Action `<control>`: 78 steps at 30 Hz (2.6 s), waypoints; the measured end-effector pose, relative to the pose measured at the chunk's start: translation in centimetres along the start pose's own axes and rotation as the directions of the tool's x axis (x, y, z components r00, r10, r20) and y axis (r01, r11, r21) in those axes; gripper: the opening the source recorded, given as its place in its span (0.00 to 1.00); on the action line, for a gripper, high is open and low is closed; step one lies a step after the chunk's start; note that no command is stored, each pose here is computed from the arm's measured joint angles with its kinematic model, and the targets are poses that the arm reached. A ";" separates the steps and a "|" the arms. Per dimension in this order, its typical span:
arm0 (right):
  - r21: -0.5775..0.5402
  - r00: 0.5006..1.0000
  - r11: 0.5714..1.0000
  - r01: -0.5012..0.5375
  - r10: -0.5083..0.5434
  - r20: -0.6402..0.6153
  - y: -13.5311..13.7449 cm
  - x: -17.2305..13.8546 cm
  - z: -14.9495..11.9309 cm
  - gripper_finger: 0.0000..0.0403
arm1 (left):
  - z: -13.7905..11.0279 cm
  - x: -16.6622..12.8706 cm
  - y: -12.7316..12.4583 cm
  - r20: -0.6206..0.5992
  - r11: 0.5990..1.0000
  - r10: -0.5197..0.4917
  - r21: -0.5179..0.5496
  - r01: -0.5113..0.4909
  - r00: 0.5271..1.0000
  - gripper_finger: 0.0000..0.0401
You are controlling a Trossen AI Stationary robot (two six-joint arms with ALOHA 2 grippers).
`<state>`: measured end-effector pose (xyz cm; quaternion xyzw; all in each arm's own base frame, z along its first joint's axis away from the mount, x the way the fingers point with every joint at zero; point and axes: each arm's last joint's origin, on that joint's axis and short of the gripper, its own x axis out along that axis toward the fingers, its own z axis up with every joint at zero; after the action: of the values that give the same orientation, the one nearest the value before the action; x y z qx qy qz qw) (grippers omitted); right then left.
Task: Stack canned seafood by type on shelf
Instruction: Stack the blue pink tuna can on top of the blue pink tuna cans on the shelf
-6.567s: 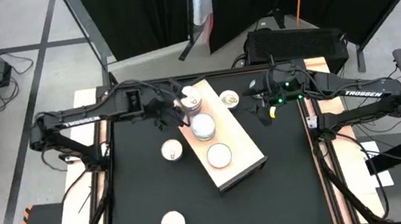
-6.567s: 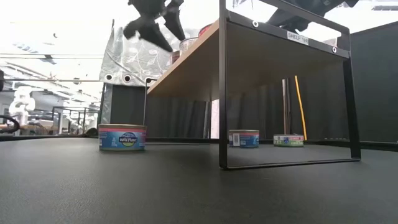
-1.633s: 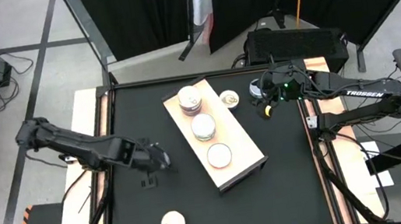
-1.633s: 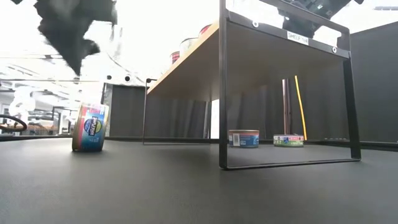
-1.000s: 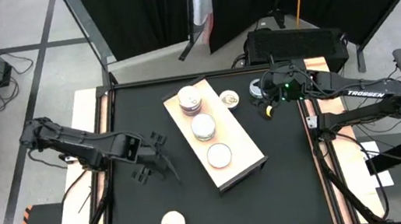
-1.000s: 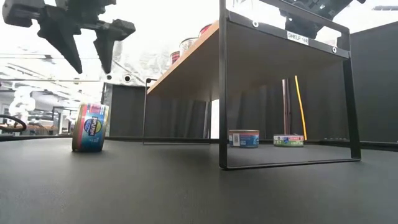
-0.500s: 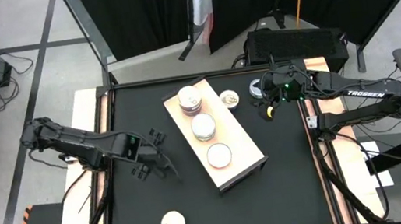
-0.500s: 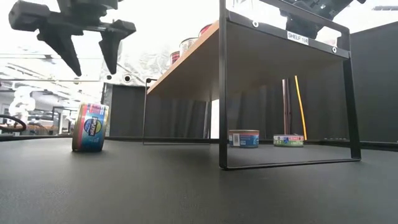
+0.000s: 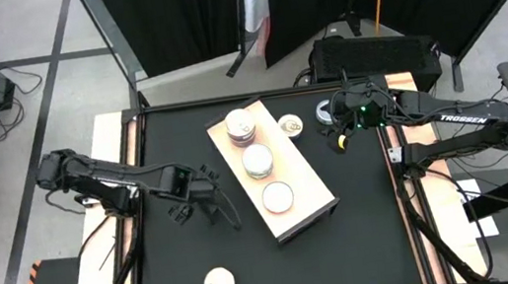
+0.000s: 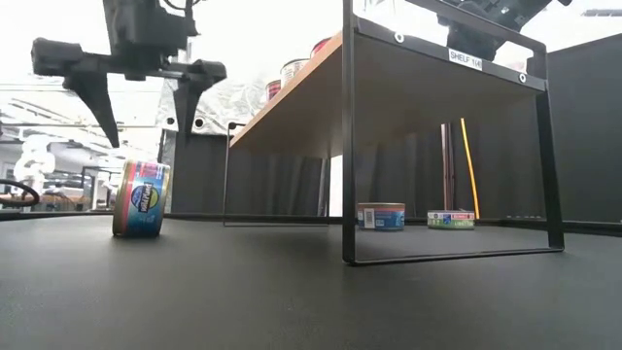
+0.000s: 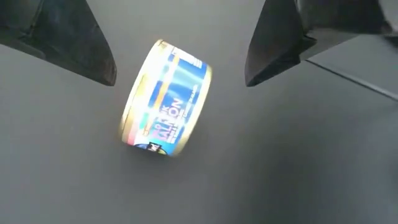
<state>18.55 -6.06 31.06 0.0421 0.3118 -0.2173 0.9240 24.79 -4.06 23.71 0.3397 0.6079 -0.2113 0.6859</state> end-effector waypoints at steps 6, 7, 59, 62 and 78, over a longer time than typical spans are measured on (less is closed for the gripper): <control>0.000 1.000 1.000 -0.003 0.003 0.000 0.0 0.0 0.0 0.81 | 0.1 1.3 0.5 -0.045 0.997 -0.033 0.073 0.036 0.998 0.89; 0.000 1.000 1.000 -0.004 0.004 0.000 0.0 0.0 0.0 0.81 | 0.2 1.6 0.6 -0.052 0.995 -0.042 0.088 0.046 0.998 0.89; -0.003 1.000 1.000 -0.003 0.003 0.000 0.0 0.0 0.0 0.81 | 0.3 -6.7 2.7 0.217 0.916 0.067 -0.401 0.026 0.974 0.51; -0.003 1.000 1.000 -0.003 0.003 0.000 0.0 0.0 0.0 0.81 | -0.3 -10.0 2.8 0.341 0.885 0.142 -0.464 0.035 0.929 0.51; 0.052 0.999 0.999 -0.008 0.005 0.052 0.0 0.0 0.5 0.81 | -4.4 -21.9 5.7 0.508 0.551 0.810 -0.830 -0.086 0.291 0.51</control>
<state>18.84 -6.13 31.48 0.0615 0.2819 -0.2233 0.9311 22.00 0.35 46.19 0.0815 0.0593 0.1062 0.9892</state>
